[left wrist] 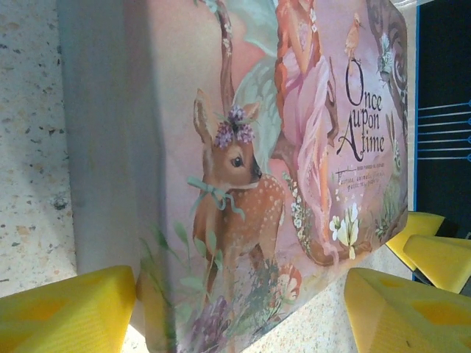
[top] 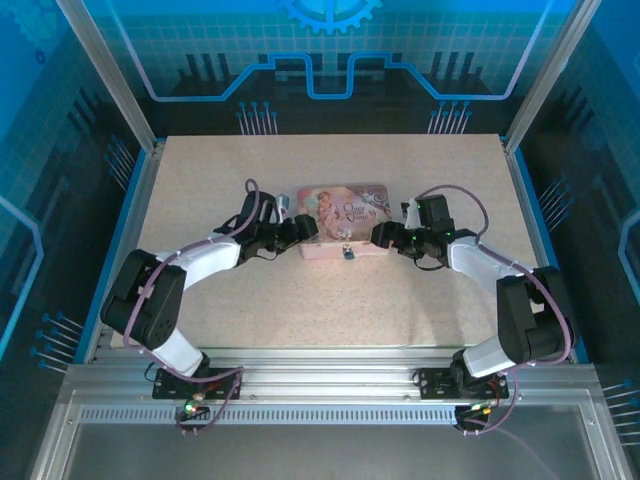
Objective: Unlock the padlock with the key
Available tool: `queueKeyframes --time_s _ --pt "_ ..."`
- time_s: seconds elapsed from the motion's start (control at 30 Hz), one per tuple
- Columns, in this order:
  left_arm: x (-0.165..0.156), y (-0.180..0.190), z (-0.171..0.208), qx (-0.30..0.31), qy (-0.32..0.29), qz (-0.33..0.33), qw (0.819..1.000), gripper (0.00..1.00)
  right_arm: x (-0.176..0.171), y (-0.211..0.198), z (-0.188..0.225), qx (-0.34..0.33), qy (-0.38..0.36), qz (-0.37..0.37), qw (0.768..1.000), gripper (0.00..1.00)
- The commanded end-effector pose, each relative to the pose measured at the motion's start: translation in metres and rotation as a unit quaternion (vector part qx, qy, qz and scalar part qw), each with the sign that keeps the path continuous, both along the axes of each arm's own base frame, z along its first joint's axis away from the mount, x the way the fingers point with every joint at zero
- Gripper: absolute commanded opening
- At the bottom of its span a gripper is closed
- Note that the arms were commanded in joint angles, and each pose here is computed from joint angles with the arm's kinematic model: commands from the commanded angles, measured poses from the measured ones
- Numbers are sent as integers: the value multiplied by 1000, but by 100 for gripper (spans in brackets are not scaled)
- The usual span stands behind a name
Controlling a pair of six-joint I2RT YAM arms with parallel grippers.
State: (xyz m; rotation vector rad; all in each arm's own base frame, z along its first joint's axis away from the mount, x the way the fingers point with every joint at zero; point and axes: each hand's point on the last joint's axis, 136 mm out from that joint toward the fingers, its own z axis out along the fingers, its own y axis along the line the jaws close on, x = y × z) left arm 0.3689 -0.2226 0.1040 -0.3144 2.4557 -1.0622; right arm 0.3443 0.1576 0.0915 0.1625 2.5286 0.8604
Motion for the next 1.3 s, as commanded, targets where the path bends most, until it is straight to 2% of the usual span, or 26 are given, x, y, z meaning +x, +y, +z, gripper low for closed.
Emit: queueKeyframes --time_s 0.0,0.2,0.3,0.4,0.67,0.93,1.1,1.27 --pt "8 -12 13 -14 -16 -8 1000 77 5 10 11 14 -10 17 1000 75" --pt "10 -7 9 1 -14 2 1000 78 2 9 12 -1 -13 24 1000 75" --pt "6 -1 10 10 -17 9 1000 80 5 -8 13 -40 -15 -4 999 81" --pt "0 5 11 19 -21 17 999 81 10 -17 16 -50 -18 -16 998 84" --pt "-15 16 12 23 -21 29 999 82 28 -3 25 -40 -28 9 999 80" --pt "-24 22 18 27 -25 33 999 82 15 4 25 -39 -22 14 999 78" --pt "-27 23 24 24 -28 33 999 82 10 -26 32 -71 -23 -22 997 78" --pt "-39 21 29 17 -22 26 999 82 -3 -100 34 -150 24 -130 980 80"
